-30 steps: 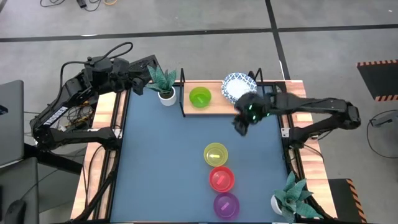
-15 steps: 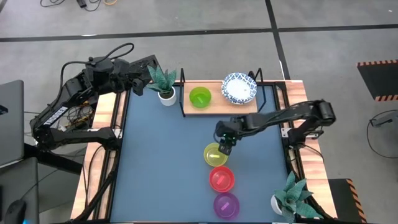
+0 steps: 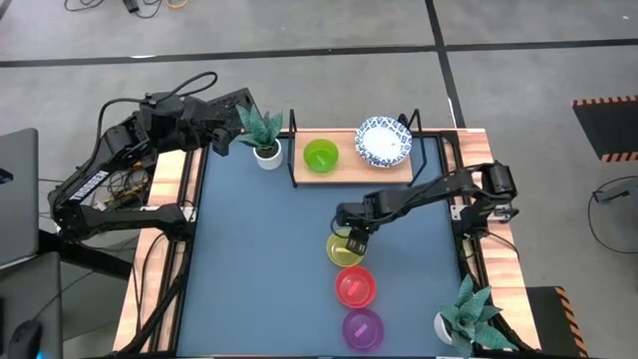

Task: Place and stack bowls onto a shelf
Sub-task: Stack the yellow transparent bowl on top of the green transparent bowl on the shelf

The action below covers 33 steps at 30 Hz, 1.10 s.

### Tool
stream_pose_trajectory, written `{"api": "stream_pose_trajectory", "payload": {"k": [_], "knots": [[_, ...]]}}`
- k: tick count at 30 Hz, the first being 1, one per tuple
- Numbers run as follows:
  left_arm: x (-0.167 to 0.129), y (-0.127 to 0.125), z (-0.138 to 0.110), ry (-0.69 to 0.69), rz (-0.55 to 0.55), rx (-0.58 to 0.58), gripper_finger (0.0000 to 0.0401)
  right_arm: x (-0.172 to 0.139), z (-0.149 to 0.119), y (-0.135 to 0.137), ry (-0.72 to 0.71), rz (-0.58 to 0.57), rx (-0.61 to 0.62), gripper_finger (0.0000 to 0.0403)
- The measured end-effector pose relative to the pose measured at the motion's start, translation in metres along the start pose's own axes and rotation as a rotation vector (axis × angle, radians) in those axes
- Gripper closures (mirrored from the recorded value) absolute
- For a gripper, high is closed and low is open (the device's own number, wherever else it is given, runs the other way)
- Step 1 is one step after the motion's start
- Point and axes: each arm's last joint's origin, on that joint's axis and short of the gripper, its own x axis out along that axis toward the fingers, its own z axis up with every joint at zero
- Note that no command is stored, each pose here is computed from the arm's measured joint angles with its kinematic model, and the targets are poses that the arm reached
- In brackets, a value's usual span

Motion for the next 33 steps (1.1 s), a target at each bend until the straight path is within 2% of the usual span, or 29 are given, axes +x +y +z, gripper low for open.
{"api": "stream_pose_trajectory", "payload": {"k": [3, 9, 13, 20, 27, 33], "knots": [[0.0, 0.0, 0.0, 0.0, 0.002, 0.0, 0.0101, 0.005, -0.002, 0.0, 0.027, -0.003, -0.008, 0.0253], [0.0, 0.0, 0.0, -0.006, 0.014, -0.002, 0.0101, 0.009, 0.0, -0.001, 0.04, 0.022, -0.029, 0.0379], [0.0, 0.001, 0.0, -0.009, 0.023, -0.004, 0.0101, 0.002, 0.005, -0.007, 0.002, 0.031, -0.017, 0.0378], [0.0, 0.001, 0.0, -0.01, 0.024, -0.005, 0.0101, -0.047, 0.032, -0.038, -0.174, 0.041, 0.032, 0.038], [0.0, 0.001, 0.0, -0.01, 0.024, -0.007, 0.0101, -0.11, 0.07, -0.073, -0.422, 0.045, 0.127, 0.038], [0.0, 0.001, 0.0, -0.008, 0.025, -0.027, 0.0101, -0.145, 0.113, -0.099, -0.592, -0.039, 0.185, 0.038]]}}
